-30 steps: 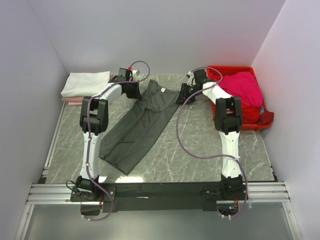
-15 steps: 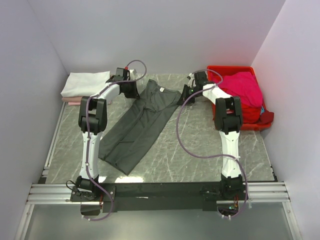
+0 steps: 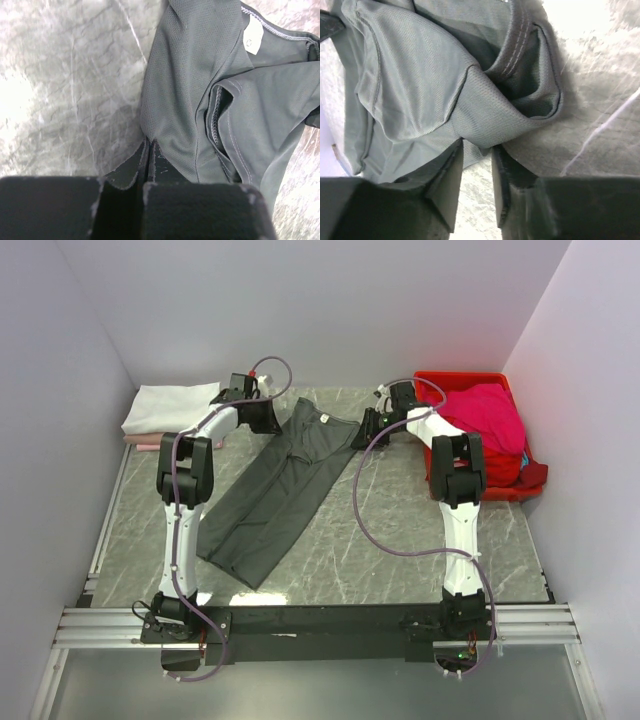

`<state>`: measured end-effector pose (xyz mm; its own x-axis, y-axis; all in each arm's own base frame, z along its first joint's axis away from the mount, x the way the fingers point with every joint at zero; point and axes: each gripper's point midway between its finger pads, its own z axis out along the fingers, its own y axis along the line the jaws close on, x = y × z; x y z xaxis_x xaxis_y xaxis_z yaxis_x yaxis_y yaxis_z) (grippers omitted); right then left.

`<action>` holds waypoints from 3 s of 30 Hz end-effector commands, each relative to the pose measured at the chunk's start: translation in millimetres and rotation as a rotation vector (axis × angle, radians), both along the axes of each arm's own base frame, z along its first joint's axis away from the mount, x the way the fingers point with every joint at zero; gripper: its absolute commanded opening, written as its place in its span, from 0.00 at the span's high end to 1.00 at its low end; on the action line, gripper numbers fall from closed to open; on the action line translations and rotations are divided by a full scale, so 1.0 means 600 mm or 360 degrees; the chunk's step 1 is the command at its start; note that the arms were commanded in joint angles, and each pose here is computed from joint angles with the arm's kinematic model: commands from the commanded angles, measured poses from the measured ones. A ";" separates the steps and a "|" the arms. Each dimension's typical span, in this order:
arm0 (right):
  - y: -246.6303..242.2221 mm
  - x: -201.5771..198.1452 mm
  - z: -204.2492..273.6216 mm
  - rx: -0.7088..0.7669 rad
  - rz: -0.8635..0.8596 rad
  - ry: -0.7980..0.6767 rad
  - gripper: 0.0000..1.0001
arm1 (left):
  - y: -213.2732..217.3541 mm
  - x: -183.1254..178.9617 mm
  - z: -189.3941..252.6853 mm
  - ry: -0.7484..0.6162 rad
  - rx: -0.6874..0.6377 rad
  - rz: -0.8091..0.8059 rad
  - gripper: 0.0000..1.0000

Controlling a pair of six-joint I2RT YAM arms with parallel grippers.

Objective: Fold and stack the t-shirts
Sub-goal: Fold the tshirt

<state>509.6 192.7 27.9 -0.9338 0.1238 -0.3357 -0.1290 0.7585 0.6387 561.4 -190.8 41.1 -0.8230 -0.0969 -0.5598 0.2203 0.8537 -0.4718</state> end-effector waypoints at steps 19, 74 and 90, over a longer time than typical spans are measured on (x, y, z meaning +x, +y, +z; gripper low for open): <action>0.036 -0.197 0.198 -0.0339 0.1193 -0.0976 0.15 | 0.193 -0.095 0.387 -0.0892 0.0079 0.0577 0.24; 0.177 -0.695 -0.015 -0.0354 0.3350 -0.1785 1.00 | 0.243 -0.461 0.291 -0.0410 -0.0350 0.0703 0.12; 0.024 -0.582 0.061 -0.0698 0.2813 -0.1735 0.30 | 0.099 -0.165 0.216 -0.0136 -0.0161 0.0526 0.24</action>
